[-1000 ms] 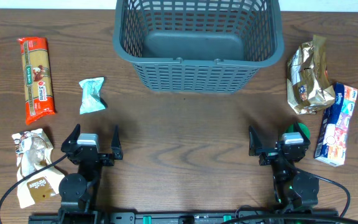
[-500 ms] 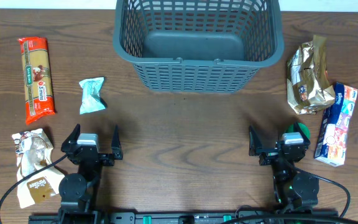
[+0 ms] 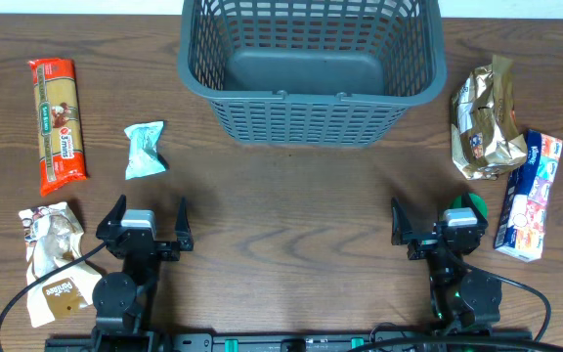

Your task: Pack container

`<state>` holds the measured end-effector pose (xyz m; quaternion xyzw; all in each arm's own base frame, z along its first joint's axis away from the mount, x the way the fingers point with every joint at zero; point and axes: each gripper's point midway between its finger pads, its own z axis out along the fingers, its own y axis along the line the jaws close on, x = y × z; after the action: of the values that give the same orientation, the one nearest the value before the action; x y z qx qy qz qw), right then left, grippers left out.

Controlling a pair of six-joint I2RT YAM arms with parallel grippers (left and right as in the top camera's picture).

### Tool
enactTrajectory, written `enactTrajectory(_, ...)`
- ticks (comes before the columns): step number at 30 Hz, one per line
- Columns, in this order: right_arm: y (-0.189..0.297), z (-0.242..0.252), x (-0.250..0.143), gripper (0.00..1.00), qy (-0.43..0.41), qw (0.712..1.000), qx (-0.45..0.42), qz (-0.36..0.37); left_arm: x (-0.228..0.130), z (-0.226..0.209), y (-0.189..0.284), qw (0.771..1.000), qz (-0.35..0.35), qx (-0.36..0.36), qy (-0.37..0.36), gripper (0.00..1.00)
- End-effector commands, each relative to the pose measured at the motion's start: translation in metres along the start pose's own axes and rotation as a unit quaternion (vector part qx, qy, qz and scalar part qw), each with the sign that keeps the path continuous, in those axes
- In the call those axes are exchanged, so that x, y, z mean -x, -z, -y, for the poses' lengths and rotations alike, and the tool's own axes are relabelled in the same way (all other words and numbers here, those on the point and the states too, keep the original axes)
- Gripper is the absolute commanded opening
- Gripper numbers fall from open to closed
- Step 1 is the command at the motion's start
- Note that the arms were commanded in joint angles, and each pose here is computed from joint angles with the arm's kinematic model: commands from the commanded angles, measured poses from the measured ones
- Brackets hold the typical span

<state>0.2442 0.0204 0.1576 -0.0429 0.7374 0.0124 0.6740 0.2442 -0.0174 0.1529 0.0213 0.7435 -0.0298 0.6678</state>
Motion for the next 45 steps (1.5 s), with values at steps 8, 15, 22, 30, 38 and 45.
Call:
enactTrajectory(8,0.000,0.001,-0.001,0.99,0.004,1.000,-0.004,0.001,-0.015,0.002,-0.001,1.000,-0.022,-0.006,0.003,0.98)
enactTrajectory(15,0.000,-0.002,-0.001,0.99,0.004,1.000,0.006,0.001,-0.015,0.002,-0.001,1.000,-0.021,-0.006,0.003,0.98)
enactTrajectory(22,0.000,-0.007,0.001,0.99,-0.002,1.000,0.021,0.006,-0.011,0.002,-0.001,1.000,-0.014,-0.006,0.003,0.98)
enactTrajectory(30,0.001,-0.008,0.013,0.99,-0.112,0.993,0.025,0.009,0.029,-0.001,0.009,0.994,-0.002,0.003,0.106,0.98)
enactTrajectory(38,-0.011,0.017,0.051,0.99,-0.112,0.991,-0.029,-0.068,0.095,0.000,-0.001,0.988,-0.107,0.016,0.106,0.98)
enactTrajectory(45,-0.015,0.057,0.068,0.99,-0.132,0.945,-0.102,-0.282,0.121,0.000,-0.032,0.966,-0.236,0.032,0.104,0.98)
